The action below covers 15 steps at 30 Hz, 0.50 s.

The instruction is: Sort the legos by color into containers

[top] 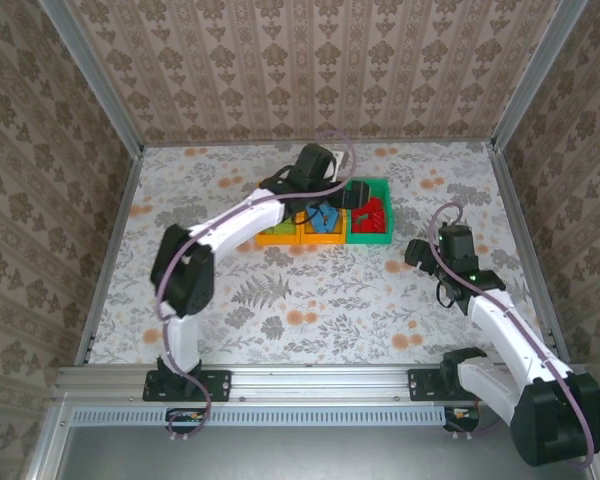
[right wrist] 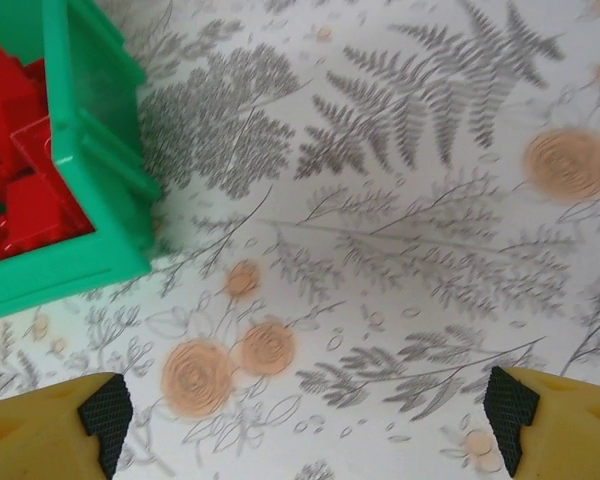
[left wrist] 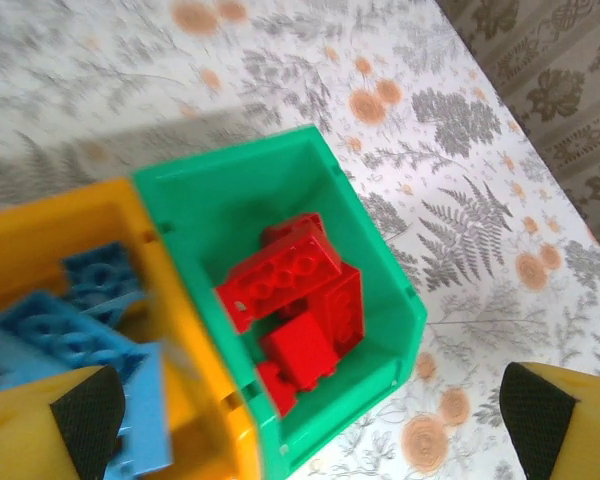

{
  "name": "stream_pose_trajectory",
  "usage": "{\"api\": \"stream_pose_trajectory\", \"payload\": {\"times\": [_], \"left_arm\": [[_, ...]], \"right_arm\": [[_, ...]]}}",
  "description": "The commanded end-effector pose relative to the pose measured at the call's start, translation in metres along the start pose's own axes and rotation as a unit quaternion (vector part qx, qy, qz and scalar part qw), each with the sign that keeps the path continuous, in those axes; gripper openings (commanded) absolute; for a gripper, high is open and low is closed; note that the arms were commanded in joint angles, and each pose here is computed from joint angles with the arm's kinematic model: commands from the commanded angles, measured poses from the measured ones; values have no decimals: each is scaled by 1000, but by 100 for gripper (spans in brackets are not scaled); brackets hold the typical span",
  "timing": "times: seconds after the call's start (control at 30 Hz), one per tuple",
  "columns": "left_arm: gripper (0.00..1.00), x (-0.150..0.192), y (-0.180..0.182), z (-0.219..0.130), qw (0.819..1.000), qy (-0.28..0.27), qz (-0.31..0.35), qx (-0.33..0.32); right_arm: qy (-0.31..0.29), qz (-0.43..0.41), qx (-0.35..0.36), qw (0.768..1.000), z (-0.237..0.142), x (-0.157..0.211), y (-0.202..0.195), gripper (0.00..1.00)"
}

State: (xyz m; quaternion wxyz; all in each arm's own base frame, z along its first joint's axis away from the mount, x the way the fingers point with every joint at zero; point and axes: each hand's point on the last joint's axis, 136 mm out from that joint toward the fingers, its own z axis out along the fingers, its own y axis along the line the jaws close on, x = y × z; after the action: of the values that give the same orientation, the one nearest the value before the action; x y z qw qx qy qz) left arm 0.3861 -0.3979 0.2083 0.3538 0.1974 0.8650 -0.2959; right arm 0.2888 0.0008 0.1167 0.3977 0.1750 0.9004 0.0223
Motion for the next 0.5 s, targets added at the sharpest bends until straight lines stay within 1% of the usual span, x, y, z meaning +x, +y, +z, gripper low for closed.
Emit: {"api": "stream_pose_trajectory", "payload": {"times": [0.0, 0.03, 0.1, 0.13, 0.23, 0.3, 0.4, 0.47], "left_arm": [[100, -9, 35, -47, 990, -63, 79, -98], [100, -4, 51, -61, 986, -69, 84, -128], [100, 9, 81, -83, 978, -70, 84, -179], [100, 17, 100, -97, 973, -66, 75, -209], [100, 41, 151, -133, 960, -53, 40, -271], [100, 53, 173, -154, 952, -55, 40, -298], [100, 65, 201, -185, 929, -75, 53, -359], [100, 71, 215, -202, 917, -83, 45, -386]], "right_arm": [[-117, -41, 26, 992, -6, -40, -9, 98], [-139, -45, 27, 989, -7, -46, -9, 99], [-176, -71, 26, 982, -6, -56, -7, 100], [-191, -82, 31, 978, -3, -60, -8, 100], [-216, -97, 59, 970, 13, -63, -17, 100], [-223, -93, 58, 969, 27, -62, -18, 100], [-239, -101, 22, 966, 43, -66, -2, 100], [-258, -98, 20, 961, 52, -74, 1, 100]]}}
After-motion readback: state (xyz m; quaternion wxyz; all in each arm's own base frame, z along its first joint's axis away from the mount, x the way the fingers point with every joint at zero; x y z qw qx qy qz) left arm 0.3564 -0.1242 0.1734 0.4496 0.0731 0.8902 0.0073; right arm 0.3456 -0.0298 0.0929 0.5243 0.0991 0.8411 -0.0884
